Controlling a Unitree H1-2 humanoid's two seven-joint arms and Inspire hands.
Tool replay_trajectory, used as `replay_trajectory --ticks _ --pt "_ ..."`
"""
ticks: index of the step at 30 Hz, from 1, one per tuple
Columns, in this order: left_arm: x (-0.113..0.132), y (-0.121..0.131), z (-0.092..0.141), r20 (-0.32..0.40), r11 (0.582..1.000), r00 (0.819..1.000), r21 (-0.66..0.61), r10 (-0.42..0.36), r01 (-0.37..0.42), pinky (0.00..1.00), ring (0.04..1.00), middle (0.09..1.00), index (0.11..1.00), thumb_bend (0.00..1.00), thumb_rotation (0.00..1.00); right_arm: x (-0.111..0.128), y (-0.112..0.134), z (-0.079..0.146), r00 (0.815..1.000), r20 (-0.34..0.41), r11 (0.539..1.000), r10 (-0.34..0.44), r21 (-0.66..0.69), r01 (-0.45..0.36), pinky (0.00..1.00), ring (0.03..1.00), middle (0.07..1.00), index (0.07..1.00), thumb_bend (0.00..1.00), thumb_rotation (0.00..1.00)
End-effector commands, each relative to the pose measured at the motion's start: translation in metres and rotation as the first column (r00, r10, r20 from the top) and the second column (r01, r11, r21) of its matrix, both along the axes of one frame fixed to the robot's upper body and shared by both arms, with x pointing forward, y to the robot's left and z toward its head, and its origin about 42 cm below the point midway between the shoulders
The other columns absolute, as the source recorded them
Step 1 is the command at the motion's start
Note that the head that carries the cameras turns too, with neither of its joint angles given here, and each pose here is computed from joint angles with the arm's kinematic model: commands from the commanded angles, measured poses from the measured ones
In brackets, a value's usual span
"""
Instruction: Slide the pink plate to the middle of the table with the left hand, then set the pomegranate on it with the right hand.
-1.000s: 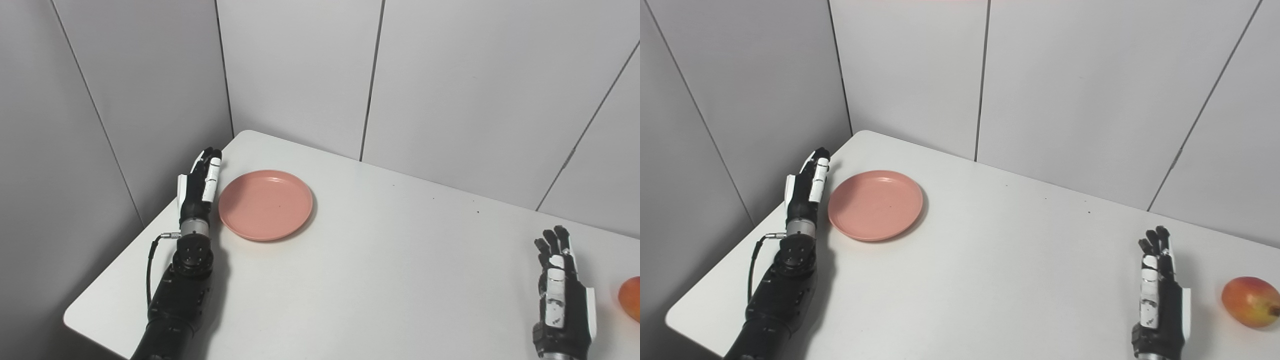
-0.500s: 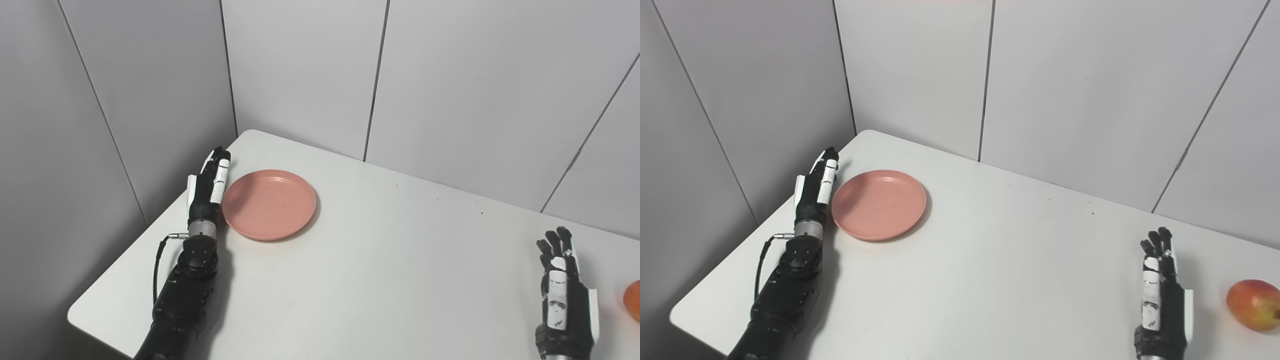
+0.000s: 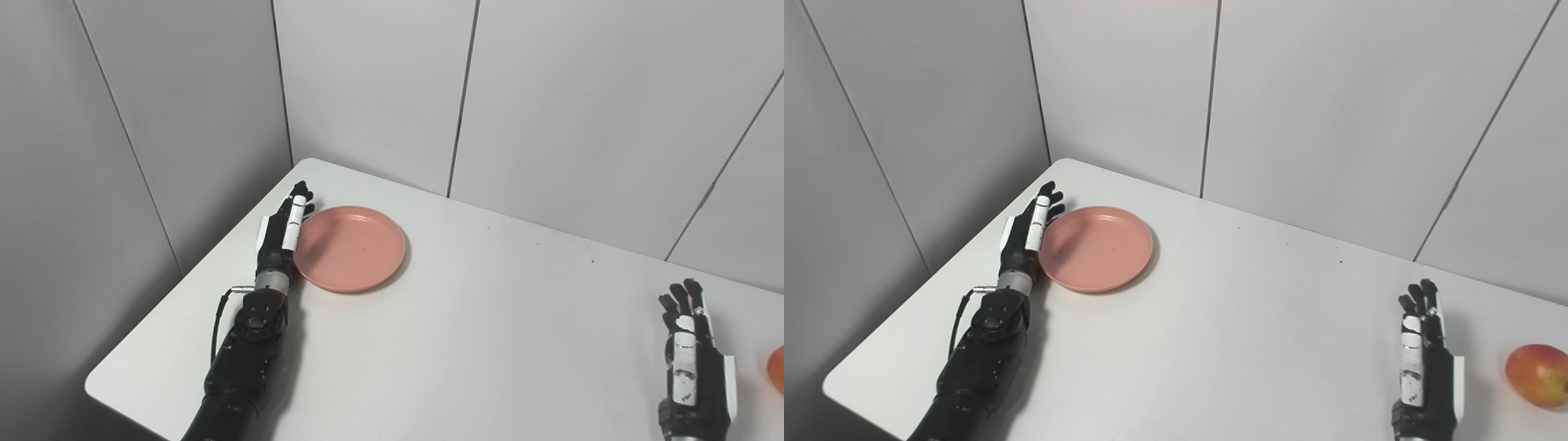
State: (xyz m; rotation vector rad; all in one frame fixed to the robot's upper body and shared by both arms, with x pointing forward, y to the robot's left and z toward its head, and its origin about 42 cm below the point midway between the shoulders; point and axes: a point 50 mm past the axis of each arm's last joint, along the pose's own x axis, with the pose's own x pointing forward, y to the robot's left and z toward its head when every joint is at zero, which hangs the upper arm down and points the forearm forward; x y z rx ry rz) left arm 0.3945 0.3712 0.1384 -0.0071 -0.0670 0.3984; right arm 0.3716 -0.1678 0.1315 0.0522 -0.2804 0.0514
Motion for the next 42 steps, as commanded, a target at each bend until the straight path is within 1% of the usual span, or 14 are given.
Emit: replay_trajectory --ticks 1,9,17,19,22,28,30,33,39,42 --pt "0.013 -0.016 0.015 0.041 0.997 0.996 -0.026 -0.074 0.076 0.85 0.875 0.88 0.874 0.66 1.0 -0.012 -0.004 -0.022 0.998 -0.067 1.0 -0.008 -0.012 0.008 0.98 0.919 0.934 0.946 0.5 0.94" --pt "0.013 -0.027 0.015 0.036 0.991 0.994 -0.075 -0.104 0.107 0.86 0.882 0.884 0.874 0.63 1.0 -0.011 -0.003 -0.021 0.998 -0.063 1.0 -0.007 -0.005 0.007 0.98 0.923 0.935 0.949 0.48 0.92" --pt "0.015 -0.039 0.019 0.036 0.981 0.989 -0.125 -0.143 0.146 0.86 0.879 0.879 0.868 0.62 1.0 -0.011 -0.002 -0.02 0.997 -0.07 1.0 -0.011 -0.007 0.011 0.98 0.921 0.934 0.948 0.5 0.92" --pt "0.015 -0.044 0.02 0.038 0.979 0.986 -0.122 -0.16 0.163 0.86 0.873 0.871 0.864 0.63 1.0 -0.011 -0.003 -0.021 0.998 -0.065 1.0 -0.01 -0.004 0.01 0.98 0.922 0.935 0.947 0.51 0.92" --pt "0.015 -0.05 0.021 0.041 0.977 0.983 -0.111 -0.18 0.183 0.86 0.876 0.873 0.867 0.62 1.0 -0.012 -0.003 -0.02 0.998 -0.056 1.0 -0.006 0.0 0.006 0.98 0.92 0.933 0.945 0.5 0.91" --pt "0.017 -0.065 0.023 0.036 0.972 0.975 -0.07 -0.221 0.223 0.86 0.885 0.882 0.879 0.63 1.0 -0.012 -0.003 -0.019 0.998 -0.062 1.0 -0.011 -0.003 0.011 0.98 0.92 0.933 0.947 0.5 0.92" --pt "0.018 -0.07 0.024 0.033 0.968 0.97 -0.071 -0.239 0.241 0.87 0.892 0.889 0.877 0.62 1.0 -0.012 -0.003 -0.019 0.998 -0.067 1.0 -0.017 -0.002 0.017 0.98 0.917 0.93 0.944 0.51 0.9" --pt "0.019 -0.078 0.026 0.03 0.964 0.966 -0.065 -0.255 0.257 0.87 0.889 0.885 0.874 0.6 1.0 -0.012 -0.002 -0.019 0.998 -0.06 1.0 -0.018 -0.009 0.018 0.97 0.915 0.927 0.942 0.52 0.9" --pt "0.019 -0.087 0.027 0.04 0.956 0.962 -0.101 -0.271 0.274 0.87 0.883 0.882 0.865 0.62 1.0 -0.012 0.002 -0.021 0.998 -0.056 0.999 -0.034 -0.012 0.034 0.94 0.894 0.907 0.924 0.54 0.87" --pt "0.017 -0.092 0.028 0.036 0.954 0.96 -0.114 -0.276 0.279 0.88 0.881 0.88 0.868 0.61 1.0 -0.012 0.004 -0.022 0.998 -0.061 0.999 -0.033 -0.008 0.032 0.94 0.894 0.907 0.925 0.54 0.89"
